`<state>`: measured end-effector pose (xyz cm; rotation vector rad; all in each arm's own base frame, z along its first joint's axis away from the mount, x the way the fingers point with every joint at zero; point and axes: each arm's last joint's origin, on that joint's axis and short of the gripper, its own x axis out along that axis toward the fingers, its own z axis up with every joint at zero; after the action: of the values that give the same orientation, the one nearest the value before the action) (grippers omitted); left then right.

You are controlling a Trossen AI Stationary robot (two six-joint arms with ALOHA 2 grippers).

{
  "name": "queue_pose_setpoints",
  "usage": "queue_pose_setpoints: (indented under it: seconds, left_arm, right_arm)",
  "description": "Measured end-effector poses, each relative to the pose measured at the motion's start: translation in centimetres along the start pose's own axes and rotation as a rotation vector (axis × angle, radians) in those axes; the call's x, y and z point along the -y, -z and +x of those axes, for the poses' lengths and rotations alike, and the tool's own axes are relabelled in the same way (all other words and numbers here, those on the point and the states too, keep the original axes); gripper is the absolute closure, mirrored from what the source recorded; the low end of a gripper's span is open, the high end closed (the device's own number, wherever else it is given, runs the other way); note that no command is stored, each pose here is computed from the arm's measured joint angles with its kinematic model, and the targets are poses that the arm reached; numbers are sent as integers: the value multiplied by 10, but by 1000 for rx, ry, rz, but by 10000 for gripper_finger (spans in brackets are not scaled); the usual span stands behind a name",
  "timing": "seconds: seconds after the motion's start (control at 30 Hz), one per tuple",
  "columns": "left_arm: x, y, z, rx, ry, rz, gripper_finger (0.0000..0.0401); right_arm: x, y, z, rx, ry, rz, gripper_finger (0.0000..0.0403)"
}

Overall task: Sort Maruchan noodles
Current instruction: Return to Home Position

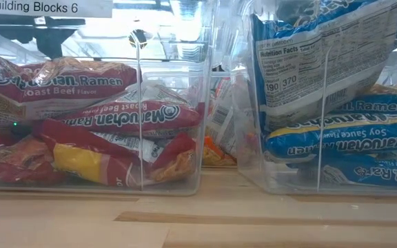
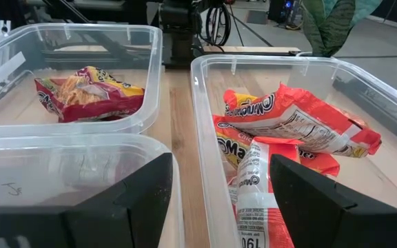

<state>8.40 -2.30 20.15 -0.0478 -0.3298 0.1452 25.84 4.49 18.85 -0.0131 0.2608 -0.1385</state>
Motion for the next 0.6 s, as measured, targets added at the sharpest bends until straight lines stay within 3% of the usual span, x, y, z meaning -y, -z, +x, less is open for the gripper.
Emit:
queue_pose_setpoints:
  seconds: [0.17, 0.6]
  left_arm:
    - [3, 10, -1, -84, 78, -1, 163]
    - [4, 23, -2, -205, 91, 37, 163]
  right_arm:
    - [0, 0, 0, 0, 0, 0, 137]
    - [0, 0, 0, 0, 0, -2, 137]
